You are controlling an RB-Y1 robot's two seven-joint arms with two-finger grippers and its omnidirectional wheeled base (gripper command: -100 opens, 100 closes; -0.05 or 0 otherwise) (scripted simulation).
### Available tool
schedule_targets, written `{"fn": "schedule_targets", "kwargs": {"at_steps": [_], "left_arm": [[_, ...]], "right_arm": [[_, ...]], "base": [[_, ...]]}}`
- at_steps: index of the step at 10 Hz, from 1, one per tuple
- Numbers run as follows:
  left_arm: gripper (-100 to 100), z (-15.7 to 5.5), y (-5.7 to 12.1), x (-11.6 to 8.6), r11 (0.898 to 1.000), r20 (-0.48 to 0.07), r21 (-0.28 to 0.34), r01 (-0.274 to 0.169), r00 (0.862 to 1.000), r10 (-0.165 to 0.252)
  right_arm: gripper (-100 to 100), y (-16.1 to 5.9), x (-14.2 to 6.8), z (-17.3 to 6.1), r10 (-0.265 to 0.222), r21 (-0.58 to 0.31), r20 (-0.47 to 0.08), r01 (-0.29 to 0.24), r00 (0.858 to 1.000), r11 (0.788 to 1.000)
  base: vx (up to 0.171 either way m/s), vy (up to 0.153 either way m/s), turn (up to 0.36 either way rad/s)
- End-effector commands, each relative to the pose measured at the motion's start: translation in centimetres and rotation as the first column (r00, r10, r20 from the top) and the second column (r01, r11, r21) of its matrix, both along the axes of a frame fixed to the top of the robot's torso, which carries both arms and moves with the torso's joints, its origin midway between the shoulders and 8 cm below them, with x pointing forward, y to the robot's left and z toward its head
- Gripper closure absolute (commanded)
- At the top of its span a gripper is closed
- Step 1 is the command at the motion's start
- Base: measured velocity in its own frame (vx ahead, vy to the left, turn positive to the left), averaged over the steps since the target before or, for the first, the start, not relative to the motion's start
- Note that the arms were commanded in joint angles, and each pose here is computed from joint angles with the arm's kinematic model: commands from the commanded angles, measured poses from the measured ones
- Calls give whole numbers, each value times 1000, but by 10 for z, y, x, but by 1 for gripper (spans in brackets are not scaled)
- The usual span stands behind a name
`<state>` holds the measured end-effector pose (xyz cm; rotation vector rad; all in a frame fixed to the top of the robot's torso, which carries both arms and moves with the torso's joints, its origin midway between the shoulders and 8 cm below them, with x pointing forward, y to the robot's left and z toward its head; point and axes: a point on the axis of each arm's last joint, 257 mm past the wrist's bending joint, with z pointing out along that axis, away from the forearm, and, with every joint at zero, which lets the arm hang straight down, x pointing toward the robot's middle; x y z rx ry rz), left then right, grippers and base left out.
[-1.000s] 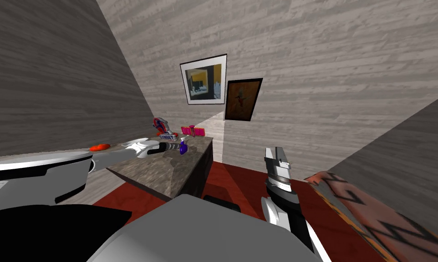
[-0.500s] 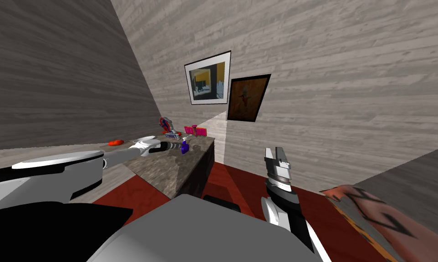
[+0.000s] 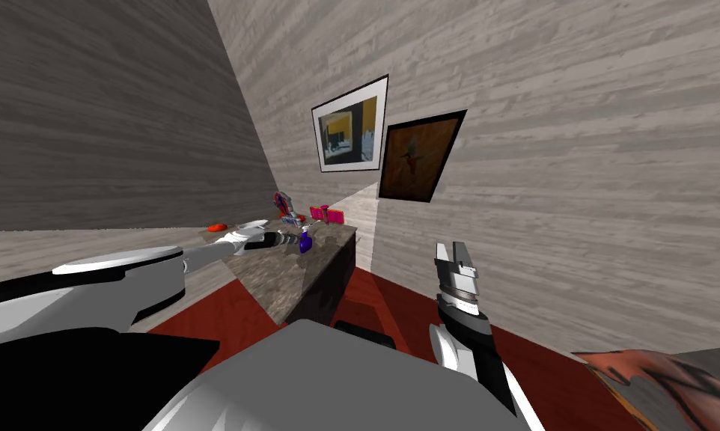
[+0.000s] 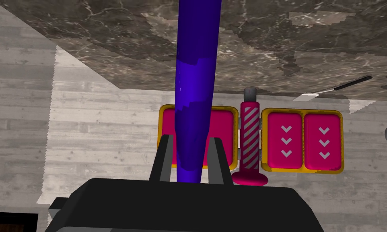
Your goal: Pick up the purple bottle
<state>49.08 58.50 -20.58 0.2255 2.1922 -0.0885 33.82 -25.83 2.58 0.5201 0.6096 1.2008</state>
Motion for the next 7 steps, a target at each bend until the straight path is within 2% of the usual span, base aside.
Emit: {"fn": "schedule_targets", "kwargs": {"at_steps": [1,2,3,4,5,6,7], "left_arm": [[100,2,-13,10,999,11,8,53,999,-53],[100,1,-11,4,998,-3,-4,60,998,-60],[100,0,-14,3,997,-7,-11,71,997,-71],[100,2,-18,10,995,2,3,103,995,-103],[100,1,-21,7,993,-6,-8,116,993,-116],[100,0,-25,5,992,-10,-16,128,992,-129],[100,1,-21,5,993,-8,-9,117,993,-117]], "right_arm": [[0,0,0,0,0,0,0,0,1000,1000],[0,0,0,0,0,0,0,0,1000,1000],[0,0,0,0,0,0,0,0,1000,1000],[0,0,0,0,0,0,0,0,1000,1000],[0,0,0,0,0,0,0,0,1000,1000],[0,0,0,0,0,0,0,0,1000,1000],[0,0,0,0,0,0,0,0,1000,1000]], "base": [[97,-79,300],[95,-99,240],[35,-47,25],[91,-96,258],[94,-112,258],[30,-50,54],[5,-13,-5]]}}
